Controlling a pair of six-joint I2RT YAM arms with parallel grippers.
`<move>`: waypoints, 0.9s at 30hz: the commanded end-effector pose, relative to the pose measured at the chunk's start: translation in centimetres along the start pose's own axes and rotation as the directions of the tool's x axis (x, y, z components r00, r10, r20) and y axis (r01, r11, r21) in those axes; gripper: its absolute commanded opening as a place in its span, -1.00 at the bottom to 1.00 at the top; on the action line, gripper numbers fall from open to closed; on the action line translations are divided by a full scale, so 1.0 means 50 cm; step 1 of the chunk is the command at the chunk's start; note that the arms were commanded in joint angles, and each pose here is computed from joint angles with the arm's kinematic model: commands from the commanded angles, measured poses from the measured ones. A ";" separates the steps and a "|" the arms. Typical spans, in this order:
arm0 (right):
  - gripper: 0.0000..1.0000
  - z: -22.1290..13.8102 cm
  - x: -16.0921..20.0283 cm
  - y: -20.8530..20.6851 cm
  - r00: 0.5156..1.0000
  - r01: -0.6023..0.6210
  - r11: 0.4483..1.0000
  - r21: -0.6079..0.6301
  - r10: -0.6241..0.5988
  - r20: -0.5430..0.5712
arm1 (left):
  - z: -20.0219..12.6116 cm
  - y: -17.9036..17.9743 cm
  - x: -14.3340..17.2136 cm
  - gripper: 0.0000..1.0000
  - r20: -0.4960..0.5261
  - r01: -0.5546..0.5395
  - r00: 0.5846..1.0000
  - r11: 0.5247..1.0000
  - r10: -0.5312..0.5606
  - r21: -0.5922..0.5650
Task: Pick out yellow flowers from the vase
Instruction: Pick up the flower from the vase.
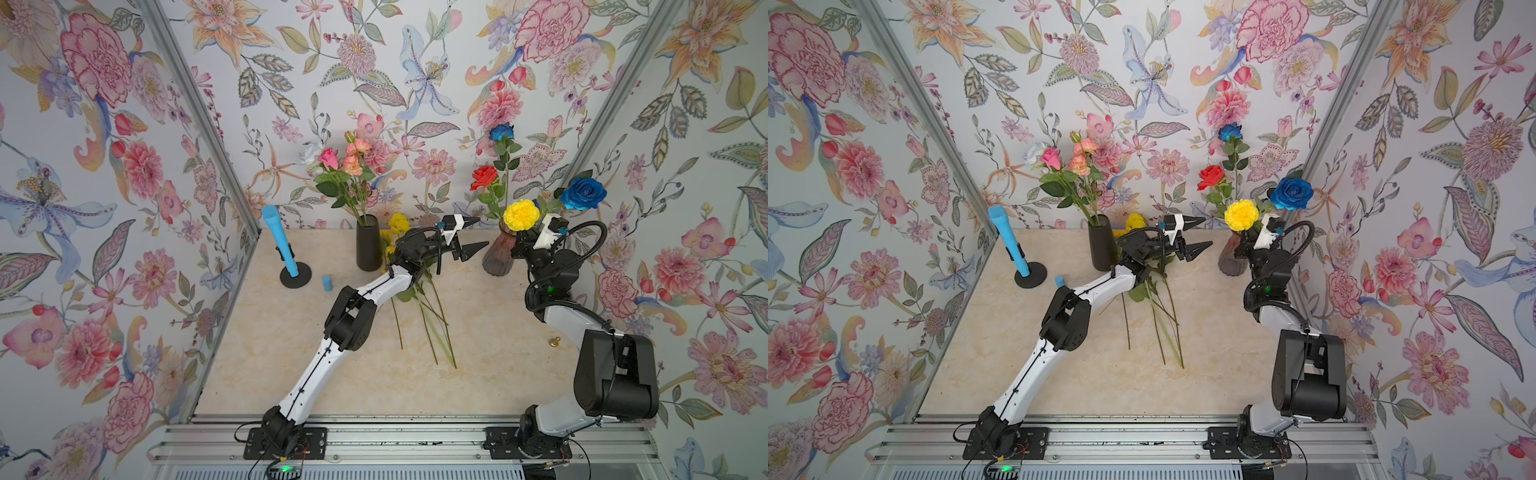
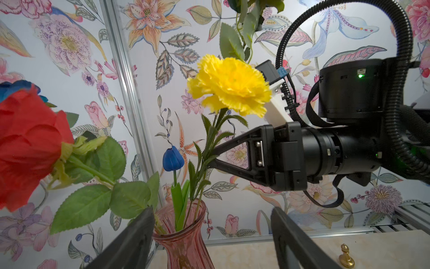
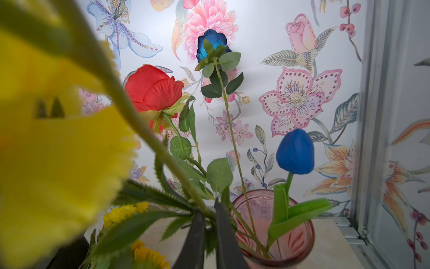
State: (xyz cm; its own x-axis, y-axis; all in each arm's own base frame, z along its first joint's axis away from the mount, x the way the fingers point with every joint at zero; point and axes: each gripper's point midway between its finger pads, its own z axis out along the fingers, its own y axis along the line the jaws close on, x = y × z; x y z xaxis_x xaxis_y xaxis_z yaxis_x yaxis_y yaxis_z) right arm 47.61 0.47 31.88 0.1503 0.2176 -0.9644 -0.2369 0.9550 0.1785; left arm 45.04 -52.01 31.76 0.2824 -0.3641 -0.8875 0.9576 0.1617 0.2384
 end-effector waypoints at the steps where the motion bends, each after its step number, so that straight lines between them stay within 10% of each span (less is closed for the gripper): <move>1: -0.78 -0.009 -0.033 0.028 0.999 0.004 0.998 -0.057 -0.001 0.048 | 0.019 -0.014 0.011 0.62 0.025 -0.035 0.999 0.999 0.035 -0.010; 27: -0.78 -0.031 -0.084 0.072 0.992 0.091 0.992 -0.088 -0.083 0.092 | 0.052 -0.041 -0.007 0.69 0.100 -0.089 0.990 0.994 0.096 -0.069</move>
State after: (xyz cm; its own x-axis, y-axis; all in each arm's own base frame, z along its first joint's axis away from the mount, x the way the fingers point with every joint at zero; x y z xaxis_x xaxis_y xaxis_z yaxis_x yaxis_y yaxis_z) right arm 45.39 2.21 34.69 0.2128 0.1721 -0.9618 -0.2938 0.9501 0.1050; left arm 43.56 -54.53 32.34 0.3395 -0.4149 -0.8442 0.9362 0.2361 0.2604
